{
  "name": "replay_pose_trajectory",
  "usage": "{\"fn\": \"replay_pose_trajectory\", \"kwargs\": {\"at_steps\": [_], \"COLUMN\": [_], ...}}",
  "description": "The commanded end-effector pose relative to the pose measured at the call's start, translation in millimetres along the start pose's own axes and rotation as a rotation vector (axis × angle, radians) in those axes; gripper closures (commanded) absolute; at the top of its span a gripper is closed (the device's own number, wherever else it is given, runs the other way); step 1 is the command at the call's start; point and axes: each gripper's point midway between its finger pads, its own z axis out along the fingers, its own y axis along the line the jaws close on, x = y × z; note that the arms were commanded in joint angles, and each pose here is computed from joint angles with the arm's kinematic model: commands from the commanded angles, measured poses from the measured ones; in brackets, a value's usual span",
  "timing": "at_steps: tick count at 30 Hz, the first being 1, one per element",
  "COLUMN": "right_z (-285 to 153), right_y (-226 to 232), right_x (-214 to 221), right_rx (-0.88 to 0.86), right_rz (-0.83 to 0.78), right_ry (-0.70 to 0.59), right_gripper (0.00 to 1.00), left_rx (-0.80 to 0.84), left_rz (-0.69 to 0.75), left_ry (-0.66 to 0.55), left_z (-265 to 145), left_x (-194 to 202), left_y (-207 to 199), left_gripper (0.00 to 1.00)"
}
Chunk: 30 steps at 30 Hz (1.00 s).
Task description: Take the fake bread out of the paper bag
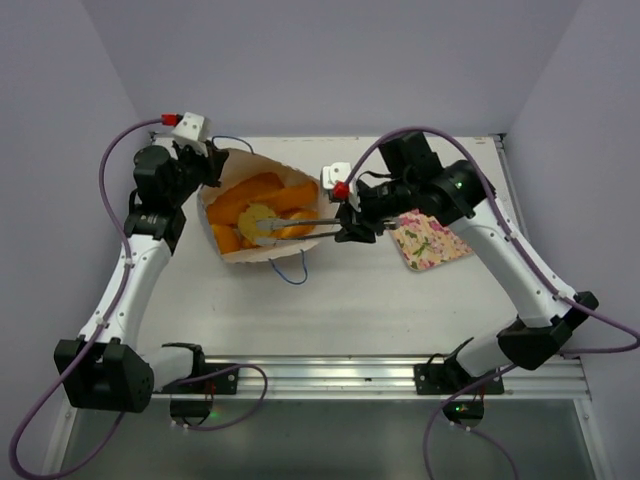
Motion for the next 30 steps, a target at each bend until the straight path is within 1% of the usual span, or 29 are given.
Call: {"fn": "replay_pose_trajectory", "kwargs": {"at_steps": [1,3,5,9,13,15,22,26,30], "right_z": [11.9,15.0,21.9,35.6,58.6,61.9,75.3,83.6,89.3], "right_y": [-25.3,-37.7,-42.9,-47.0,-31.7,-33.1,-21.3,-26.1,-27.8], "right_x": [6.1,10.3,14.7,21.3,30.7,34.5,43.4,48.5,51.2], "right_rx": [0.104,0.158,0.170,0.204,0.195,0.216,0.204,0.246,0.252], "right_rz": [0.013,0.037,0.055,0.085,0.084,0.090,0.094,0.087,0.094], "right_ry": [0.078,0.105,0.131,0.175,0.221,0.237,0.274,0.308,0.323], "right_gripper": [0.57,0.57,0.57,0.58,0.58,0.57,0.56,0.56,0.56], "left_rx": [0.077,0.084,0.090,0.099,0.117,0.118,0.125,0.123,0.121], "left_rz": [-0.005,-0.020,-0.033,-0.060,-0.081,-0.087,-0.092,-0.095,-0.096], "left_ry": [-0.184,-0.191,-0.176,-0.181,-0.180,-0.176,-0.172,-0.172,-0.173], "left_z": [-21.5,-28.5,-30.9,-41.3,-48.0,-50.8,-56.2,-57.6,-57.9], "left_x": [-45.7,-45.2,-35.0,-28.7,-20.9,-15.5,-7.4,-6.0,-6.5], "left_y": [-21.3,-25.3,-27.7,-33.7,-39.7,-41.2,-44.5,-44.9,-44.5], "left_gripper": [1.00,1.00,1.00,1.00,1.00,1.00,1.00,1.00,1.00]}}
